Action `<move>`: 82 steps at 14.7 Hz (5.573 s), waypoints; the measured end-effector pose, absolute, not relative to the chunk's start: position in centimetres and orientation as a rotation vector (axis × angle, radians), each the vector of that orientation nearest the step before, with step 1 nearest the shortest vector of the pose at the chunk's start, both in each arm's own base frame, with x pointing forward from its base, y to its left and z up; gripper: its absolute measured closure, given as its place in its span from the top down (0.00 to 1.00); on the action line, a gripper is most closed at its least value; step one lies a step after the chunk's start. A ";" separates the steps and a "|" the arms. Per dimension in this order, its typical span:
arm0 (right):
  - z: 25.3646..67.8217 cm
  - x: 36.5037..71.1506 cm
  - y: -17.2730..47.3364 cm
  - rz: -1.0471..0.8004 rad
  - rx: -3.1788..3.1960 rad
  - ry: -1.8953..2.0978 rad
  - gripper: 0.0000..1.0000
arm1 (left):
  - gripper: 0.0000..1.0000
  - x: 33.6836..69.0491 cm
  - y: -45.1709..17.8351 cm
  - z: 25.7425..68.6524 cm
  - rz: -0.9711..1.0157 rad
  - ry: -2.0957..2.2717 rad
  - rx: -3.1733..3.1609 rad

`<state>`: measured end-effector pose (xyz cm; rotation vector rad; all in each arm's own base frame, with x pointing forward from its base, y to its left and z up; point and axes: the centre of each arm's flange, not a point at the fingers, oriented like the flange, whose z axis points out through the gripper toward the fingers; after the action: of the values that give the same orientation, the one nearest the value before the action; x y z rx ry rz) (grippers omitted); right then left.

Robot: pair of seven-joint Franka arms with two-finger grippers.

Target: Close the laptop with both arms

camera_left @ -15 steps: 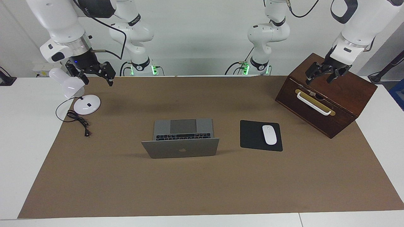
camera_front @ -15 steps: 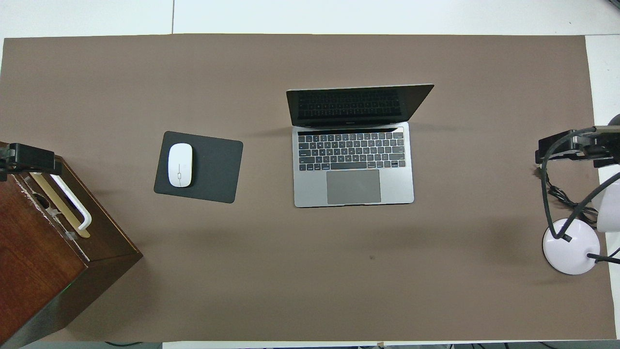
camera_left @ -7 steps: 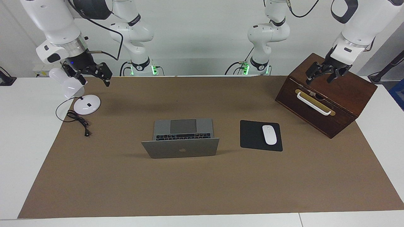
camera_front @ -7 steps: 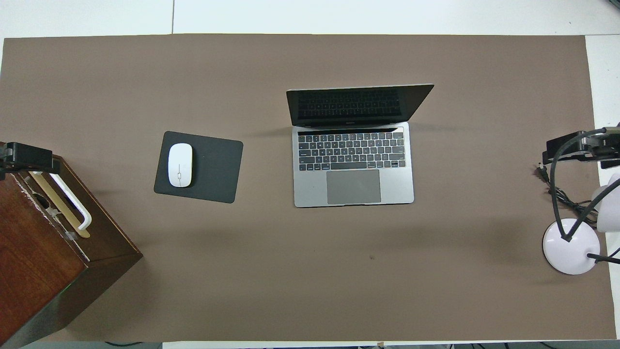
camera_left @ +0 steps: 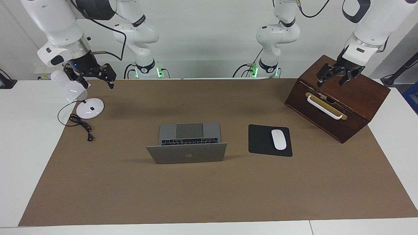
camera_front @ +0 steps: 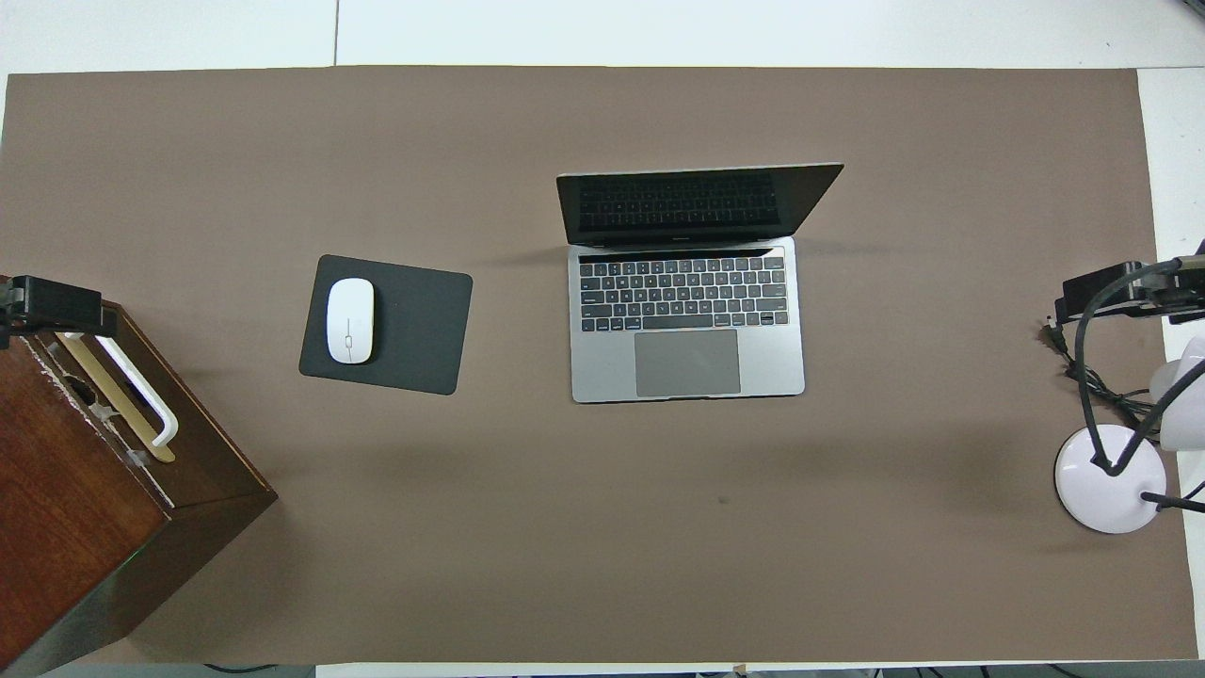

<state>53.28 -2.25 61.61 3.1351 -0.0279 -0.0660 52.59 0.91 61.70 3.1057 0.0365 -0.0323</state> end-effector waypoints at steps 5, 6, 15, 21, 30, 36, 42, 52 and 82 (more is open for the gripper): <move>61.0 53.7 -4.8 -0.003 3.134 0.068 1.00 | 0.33 52.6 1.0 61.7 -0.033 0.041 3.106; 60.9 53.7 -5.0 -0.007 3.135 0.066 1.00 | 0.22 52.6 1.0 61.7 -0.033 0.044 3.106; 61.0 53.4 -6.2 0.000 3.135 0.031 1.00 | 0.01 52.4 0.4 59.8 -0.045 0.068 3.103; 61.1 53.3 -6.2 0.005 3.134 0.031 1.00 | 0.01 51.6 -1.9 57.3 0.065 0.015 3.089; 61.4 53.6 -6.2 0.052 3.131 0.023 1.00 | 0.01 48.6 -7.3 52.6 0.278 -0.118 3.047; 61.5 53.7 -6.3 0.076 3.129 0.020 0.82 | 0.01 45.8 -11.9 49.6 0.416 -0.239 3.003; 61.5 54.4 -7.4 0.173 3.113 0.047 0.19 | 0.01 43.7 -16.0 45.9 0.557 -0.329 2.939; 58.5 60.7 -10.2 0.400 2.988 0.131 0.01 | 0.01 40.4 -26.1 37.7 0.732 -0.349 2.765; 47.0 74.7 15.2 0.444 2.986 -0.446 0.01 | 0.01 38.2 -34.9 26.8 0.872 -0.545 2.594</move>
<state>74.67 15.22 47.04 2.9857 -0.4463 0.4445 38.19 -34.86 26.80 2.5940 -0.5446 0.8717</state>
